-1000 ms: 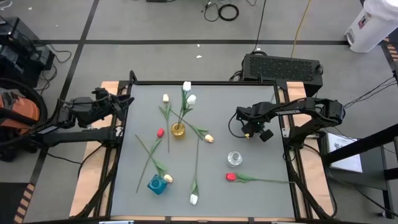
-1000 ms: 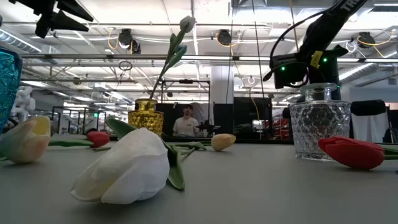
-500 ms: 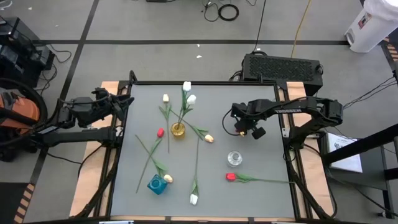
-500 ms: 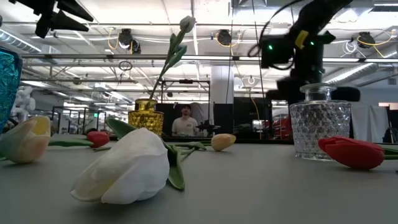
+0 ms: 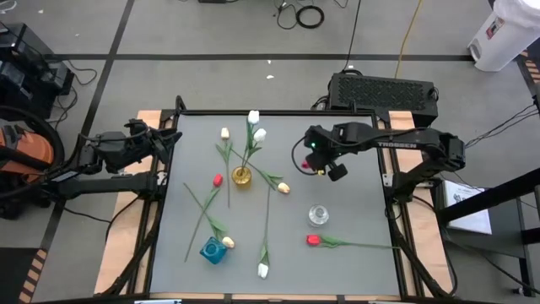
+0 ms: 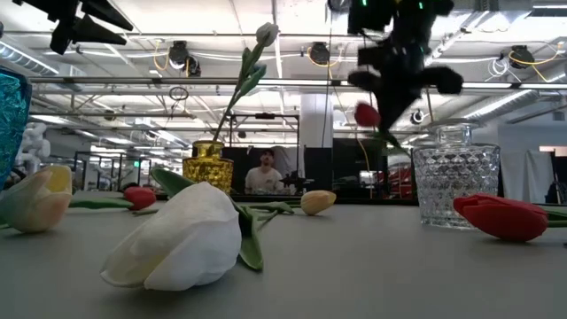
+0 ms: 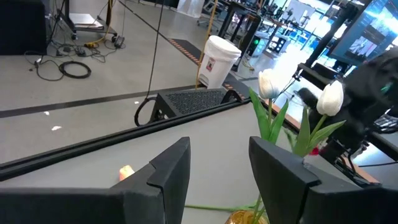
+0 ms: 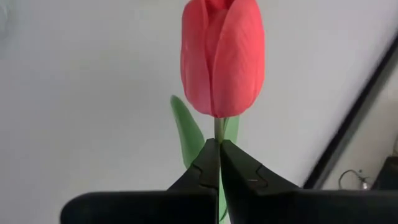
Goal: Sort flowers into vase by color
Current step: Put the top right red tulip into the transparent vase
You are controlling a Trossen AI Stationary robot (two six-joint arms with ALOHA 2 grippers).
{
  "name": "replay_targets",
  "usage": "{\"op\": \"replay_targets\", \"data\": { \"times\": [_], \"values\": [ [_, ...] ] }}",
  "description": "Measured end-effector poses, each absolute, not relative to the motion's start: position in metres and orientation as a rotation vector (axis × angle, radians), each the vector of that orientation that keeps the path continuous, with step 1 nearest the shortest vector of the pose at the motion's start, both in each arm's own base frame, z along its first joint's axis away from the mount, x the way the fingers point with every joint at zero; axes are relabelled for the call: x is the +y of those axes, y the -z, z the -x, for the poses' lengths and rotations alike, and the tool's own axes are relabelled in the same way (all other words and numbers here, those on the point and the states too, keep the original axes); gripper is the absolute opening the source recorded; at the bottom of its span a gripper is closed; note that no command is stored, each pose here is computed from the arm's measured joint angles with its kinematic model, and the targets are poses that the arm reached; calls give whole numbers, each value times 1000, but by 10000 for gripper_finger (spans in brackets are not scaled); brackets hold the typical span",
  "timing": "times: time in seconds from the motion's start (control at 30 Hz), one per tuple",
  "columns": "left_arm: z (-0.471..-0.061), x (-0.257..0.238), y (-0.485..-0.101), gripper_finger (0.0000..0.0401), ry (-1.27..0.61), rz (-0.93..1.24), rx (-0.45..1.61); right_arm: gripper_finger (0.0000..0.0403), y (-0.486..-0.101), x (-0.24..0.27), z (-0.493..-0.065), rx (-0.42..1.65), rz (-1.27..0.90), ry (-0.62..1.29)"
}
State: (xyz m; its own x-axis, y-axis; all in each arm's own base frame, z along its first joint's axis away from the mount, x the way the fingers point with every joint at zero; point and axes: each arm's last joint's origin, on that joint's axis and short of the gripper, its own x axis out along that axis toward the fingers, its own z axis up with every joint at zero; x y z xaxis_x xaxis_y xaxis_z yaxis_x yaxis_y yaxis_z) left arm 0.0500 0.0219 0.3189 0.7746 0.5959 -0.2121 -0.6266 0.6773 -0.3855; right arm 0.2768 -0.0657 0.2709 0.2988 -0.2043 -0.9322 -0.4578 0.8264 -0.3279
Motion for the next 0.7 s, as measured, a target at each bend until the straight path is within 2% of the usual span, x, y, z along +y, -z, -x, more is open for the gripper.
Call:
{"op": "replay_targets", "data": {
  "times": [0.2, 0.43, 0.7],
  "values": [
    [-50, 22, -319, 171, -687, 459, 71, 0, -314, -51, -288, 1151, 566, -107],
    [-50, 22, -319, 171, -687, 459, 71, 0, -364, -38, -295, 973, 389, 31],
    [-50, 22, -319, 171, -688, 459, 71, 0, -412, -29, -270, 792, 253, 173]
  ]
}}
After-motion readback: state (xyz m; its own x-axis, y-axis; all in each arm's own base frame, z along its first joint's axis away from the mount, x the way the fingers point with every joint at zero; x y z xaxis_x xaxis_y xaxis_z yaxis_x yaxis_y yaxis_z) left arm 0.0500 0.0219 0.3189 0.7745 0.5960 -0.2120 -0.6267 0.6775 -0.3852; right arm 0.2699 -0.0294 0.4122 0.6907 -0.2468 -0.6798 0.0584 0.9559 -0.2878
